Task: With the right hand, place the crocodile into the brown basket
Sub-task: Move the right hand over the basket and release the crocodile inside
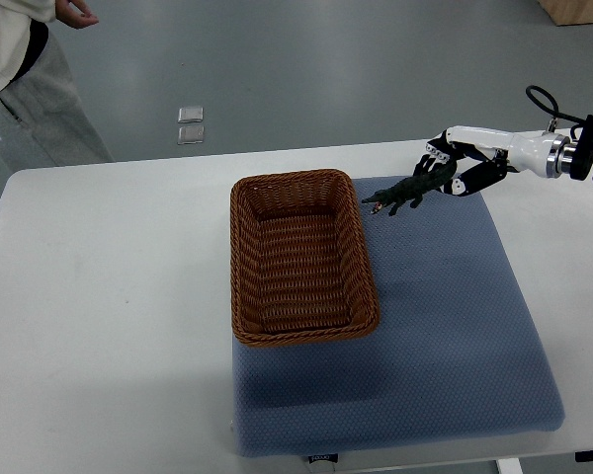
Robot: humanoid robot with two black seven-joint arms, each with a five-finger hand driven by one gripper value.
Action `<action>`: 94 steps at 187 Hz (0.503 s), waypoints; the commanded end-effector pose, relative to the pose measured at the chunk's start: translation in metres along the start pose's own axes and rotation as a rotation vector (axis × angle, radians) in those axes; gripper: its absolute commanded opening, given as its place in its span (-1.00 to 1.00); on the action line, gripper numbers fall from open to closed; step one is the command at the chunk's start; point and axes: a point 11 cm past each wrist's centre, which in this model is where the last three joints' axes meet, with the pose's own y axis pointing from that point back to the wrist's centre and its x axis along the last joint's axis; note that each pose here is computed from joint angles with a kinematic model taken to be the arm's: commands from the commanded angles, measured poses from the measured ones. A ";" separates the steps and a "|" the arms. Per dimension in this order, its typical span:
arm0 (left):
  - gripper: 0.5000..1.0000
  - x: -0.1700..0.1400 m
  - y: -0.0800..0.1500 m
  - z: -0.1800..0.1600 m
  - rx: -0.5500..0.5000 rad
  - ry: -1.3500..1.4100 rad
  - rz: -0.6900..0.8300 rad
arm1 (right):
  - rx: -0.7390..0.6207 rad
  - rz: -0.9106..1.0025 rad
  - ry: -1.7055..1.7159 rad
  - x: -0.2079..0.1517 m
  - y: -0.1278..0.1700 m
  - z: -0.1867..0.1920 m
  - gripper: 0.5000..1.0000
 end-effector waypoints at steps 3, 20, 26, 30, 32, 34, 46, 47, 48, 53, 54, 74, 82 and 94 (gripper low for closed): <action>1.00 0.000 0.000 0.000 0.001 0.000 0.000 | 0.046 -0.003 -0.015 0.012 -0.005 -0.019 -0.74; 1.00 0.000 0.000 0.000 0.001 0.000 0.000 | 0.080 -0.019 -0.011 0.012 -0.017 -0.035 -0.74; 1.00 0.000 0.000 0.000 0.001 0.000 0.000 | 0.087 -0.024 -0.007 0.012 -0.022 -0.041 -0.74; 1.00 0.000 0.000 0.000 0.001 0.000 0.000 | 0.093 -0.032 -0.006 0.010 -0.027 -0.045 -0.74; 1.00 0.000 0.000 0.000 0.001 0.000 0.000 | 0.097 -0.035 -0.006 0.009 -0.029 -0.047 -0.74; 1.00 0.000 0.000 0.000 0.001 0.000 0.000 | 0.099 -0.038 -0.006 0.008 -0.031 -0.048 -0.74; 1.00 0.000 0.000 0.000 0.001 0.000 0.000 | 0.113 -0.058 -0.006 0.000 -0.043 -0.056 -0.74; 1.00 0.000 0.000 0.000 0.001 0.000 0.000 | 0.113 -0.058 -0.006 0.000 -0.043 -0.056 -0.74; 1.00 0.000 0.000 0.000 0.001 0.000 0.000 | 0.114 -0.060 -0.005 -0.002 -0.045 -0.057 -0.74; 1.00 0.000 0.000 0.000 0.001 0.000 0.000 | 0.121 -0.069 -0.006 -0.005 -0.049 -0.061 -0.74; 1.00 0.000 0.000 0.000 -0.001 0.000 0.000 | 0.127 -0.072 -0.005 -0.007 -0.052 -0.063 -0.74; 1.00 0.000 0.000 0.000 0.001 0.000 0.000 | 0.151 -0.101 -0.004 -0.023 -0.071 -0.076 -0.74; 1.00 0.000 0.000 0.000 0.001 0.000 0.000 | 0.160 -0.115 -0.005 -0.031 -0.079 -0.082 -0.74; 1.00 0.000 0.000 0.000 0.001 0.000 0.000 | 0.184 -0.135 -0.011 -0.044 -0.091 -0.091 -0.73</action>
